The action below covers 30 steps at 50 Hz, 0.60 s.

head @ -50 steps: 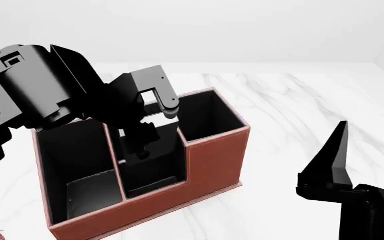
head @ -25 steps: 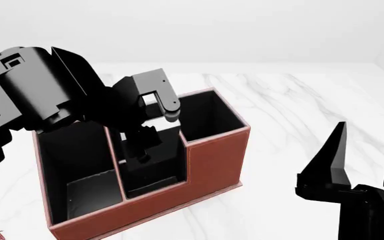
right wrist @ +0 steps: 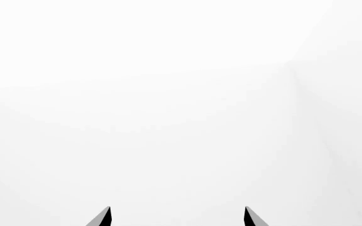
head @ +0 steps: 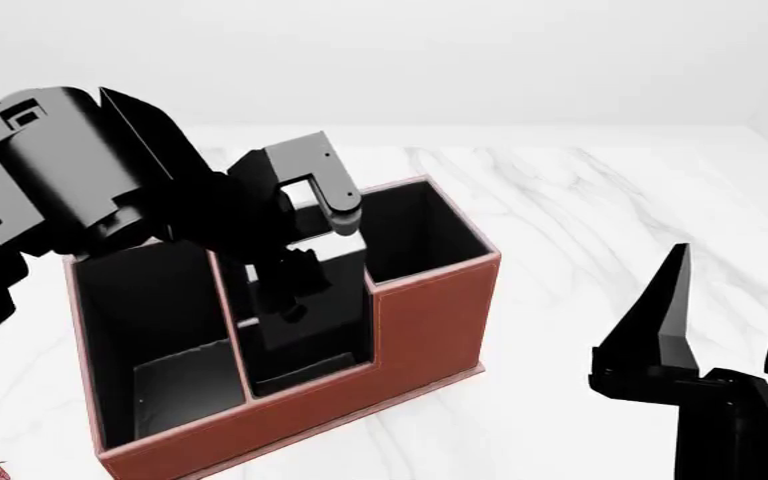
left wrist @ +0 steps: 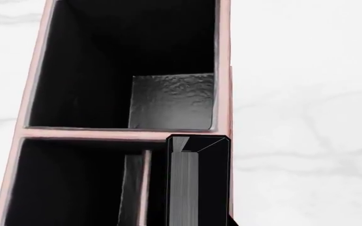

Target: Pick up the book and place it in the back compartment of the caddy.

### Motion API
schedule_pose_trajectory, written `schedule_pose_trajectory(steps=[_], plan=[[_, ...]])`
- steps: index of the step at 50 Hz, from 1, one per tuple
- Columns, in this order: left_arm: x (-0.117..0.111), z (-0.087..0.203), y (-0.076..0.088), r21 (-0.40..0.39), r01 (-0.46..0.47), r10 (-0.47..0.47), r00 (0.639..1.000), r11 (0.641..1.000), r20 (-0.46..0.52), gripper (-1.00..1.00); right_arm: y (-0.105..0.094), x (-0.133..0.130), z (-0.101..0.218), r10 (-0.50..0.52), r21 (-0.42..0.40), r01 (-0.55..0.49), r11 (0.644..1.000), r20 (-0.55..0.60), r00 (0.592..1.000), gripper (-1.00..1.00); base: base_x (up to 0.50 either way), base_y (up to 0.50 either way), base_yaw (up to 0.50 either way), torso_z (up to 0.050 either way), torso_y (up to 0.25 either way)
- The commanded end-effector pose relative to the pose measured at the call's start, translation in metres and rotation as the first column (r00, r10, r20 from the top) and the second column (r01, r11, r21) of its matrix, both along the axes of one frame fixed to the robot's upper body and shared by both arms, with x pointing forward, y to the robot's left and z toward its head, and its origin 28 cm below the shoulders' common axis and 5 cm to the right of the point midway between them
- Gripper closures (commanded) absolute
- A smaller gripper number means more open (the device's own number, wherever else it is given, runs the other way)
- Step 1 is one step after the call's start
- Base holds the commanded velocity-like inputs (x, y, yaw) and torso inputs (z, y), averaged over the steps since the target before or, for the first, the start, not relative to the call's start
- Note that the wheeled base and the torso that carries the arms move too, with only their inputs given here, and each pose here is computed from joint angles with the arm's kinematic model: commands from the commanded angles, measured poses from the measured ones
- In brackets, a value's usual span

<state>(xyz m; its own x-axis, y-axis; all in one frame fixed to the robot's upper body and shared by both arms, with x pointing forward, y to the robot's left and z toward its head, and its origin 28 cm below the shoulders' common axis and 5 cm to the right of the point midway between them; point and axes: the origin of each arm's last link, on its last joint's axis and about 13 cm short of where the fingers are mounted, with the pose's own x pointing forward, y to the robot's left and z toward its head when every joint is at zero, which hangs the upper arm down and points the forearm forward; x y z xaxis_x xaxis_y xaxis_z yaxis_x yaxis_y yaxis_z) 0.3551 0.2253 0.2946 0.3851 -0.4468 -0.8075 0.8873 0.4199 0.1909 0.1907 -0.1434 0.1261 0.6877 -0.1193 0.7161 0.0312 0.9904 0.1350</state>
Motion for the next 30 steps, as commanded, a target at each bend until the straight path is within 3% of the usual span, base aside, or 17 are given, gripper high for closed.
schedule_pose_trajectory(steps=[1, 30], plan=[[0.001, 0.009, -0.008, -0.058, 0.027, -0.026, 1.0, 0.998, 0.006, 1.0, -0.001, 0.001, 0.0, -0.011, -0.014, 0.011, 1.0, 0.008, 1.0, -1.0, 0.0, 0.0, 0.0, 0.0, 0.0], [0.005, -0.017, -0.009, -0.028, 0.031, -0.032, 0.999, 0.999, -0.039, 1.0, -0.002, 0.001, -0.001, -0.015, -0.014, 0.015, 1.0, 0.001, 1.0, -1.0, 0.0, 0.0, 0.0, 0.0, 0.001]])
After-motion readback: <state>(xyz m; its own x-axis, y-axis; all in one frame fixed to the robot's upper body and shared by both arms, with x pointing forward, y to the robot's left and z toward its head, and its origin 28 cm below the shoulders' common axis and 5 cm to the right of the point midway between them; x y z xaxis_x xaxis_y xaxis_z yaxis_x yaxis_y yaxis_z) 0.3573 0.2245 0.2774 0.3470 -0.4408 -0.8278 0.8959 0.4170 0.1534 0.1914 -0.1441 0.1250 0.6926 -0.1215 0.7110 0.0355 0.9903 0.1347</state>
